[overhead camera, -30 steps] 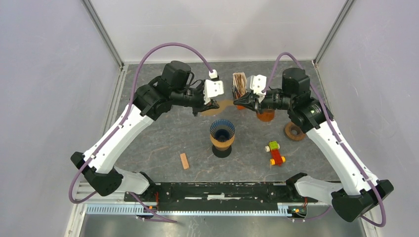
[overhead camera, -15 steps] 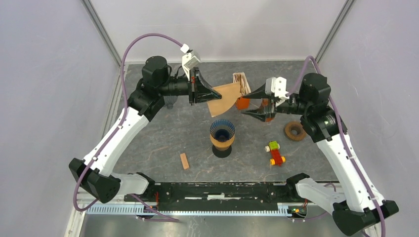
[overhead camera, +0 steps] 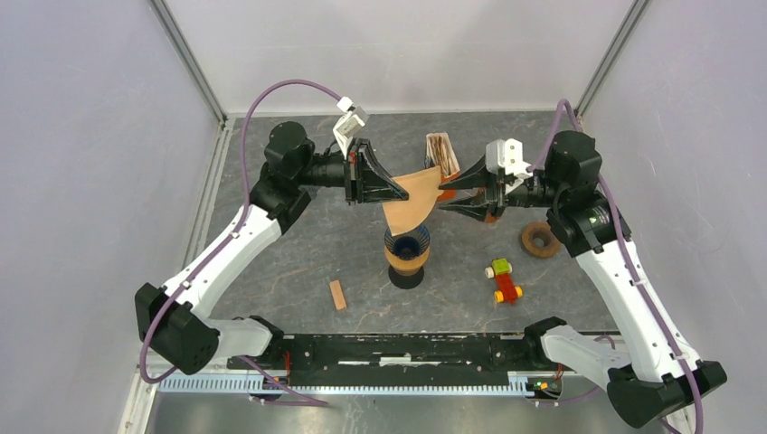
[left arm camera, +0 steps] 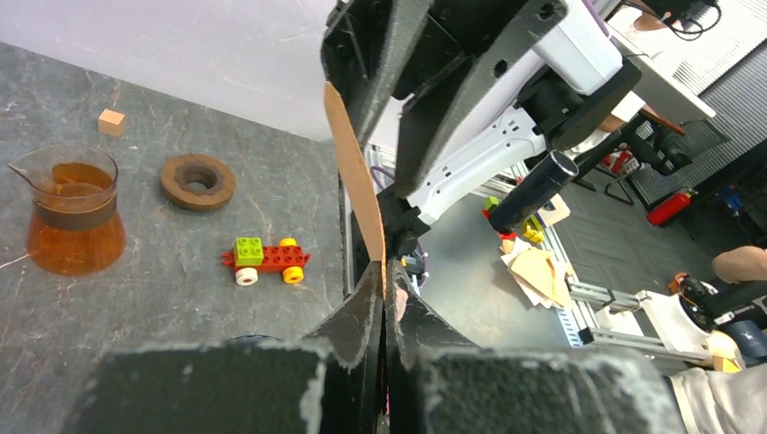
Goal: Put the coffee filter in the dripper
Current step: Pick up the coffee filter from the coffee filter holder.
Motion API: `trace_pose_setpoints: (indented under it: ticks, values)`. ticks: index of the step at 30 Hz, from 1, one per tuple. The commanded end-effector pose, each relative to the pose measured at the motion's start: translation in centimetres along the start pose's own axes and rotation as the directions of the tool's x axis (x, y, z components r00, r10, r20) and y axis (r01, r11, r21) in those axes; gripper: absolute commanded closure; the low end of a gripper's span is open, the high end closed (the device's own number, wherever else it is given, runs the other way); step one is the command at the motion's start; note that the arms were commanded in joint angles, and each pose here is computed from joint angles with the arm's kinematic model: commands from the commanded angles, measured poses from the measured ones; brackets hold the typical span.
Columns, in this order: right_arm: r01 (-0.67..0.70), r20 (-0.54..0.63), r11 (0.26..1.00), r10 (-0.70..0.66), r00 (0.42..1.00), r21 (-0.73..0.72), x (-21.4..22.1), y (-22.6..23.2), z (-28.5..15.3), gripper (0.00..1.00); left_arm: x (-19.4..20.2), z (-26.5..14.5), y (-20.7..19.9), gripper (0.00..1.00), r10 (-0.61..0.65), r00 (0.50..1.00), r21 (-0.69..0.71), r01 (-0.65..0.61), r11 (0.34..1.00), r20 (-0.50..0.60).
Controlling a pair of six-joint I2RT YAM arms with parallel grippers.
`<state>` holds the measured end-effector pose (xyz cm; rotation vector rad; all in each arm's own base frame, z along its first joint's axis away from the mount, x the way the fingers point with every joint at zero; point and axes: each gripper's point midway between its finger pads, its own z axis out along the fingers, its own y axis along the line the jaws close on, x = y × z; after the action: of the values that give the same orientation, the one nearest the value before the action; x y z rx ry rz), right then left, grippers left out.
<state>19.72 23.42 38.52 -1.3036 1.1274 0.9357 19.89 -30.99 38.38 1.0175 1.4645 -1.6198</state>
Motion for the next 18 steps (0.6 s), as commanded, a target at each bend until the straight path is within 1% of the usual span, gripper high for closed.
trace_pose_setpoints:
  ticks: [1,6,10,14,18]
  values:
    - [0.099,-0.028,0.993,-0.097,0.995,0.065,-1.4,-0.6,-1.3,0.57,-1.2,-0.8,-2.8,0.98,0.052,0.998,0.068,-0.054,0.996,0.029]
    - [0.151,-0.077,0.979,-0.142,0.987,0.134,-1.4,-1.1,-2.5,0.56,-1.4,-1.1,-3.6,0.98,0.045,0.998,0.1,-0.049,0.994,0.043]
    - [0.149,-0.082,0.981,-0.139,0.987,0.124,-0.8,-1.0,-2.4,0.53,-1.2,-1.2,-4.0,0.98,0.035,0.998,0.118,-0.04,0.992,0.044]
    - [0.103,-0.027,0.993,-0.101,0.995,0.065,-1.0,-0.3,-1.7,0.52,-0.8,-1.1,-3.4,0.98,0.023,0.999,0.104,-0.028,0.994,0.047]
    - [0.059,0.016,0.997,-0.06,0.998,0.04,-1.7,-0.7,-1.0,0.56,-0.6,-0.9,-2.8,0.98,0.017,0.999,0.094,-0.022,0.995,0.049]
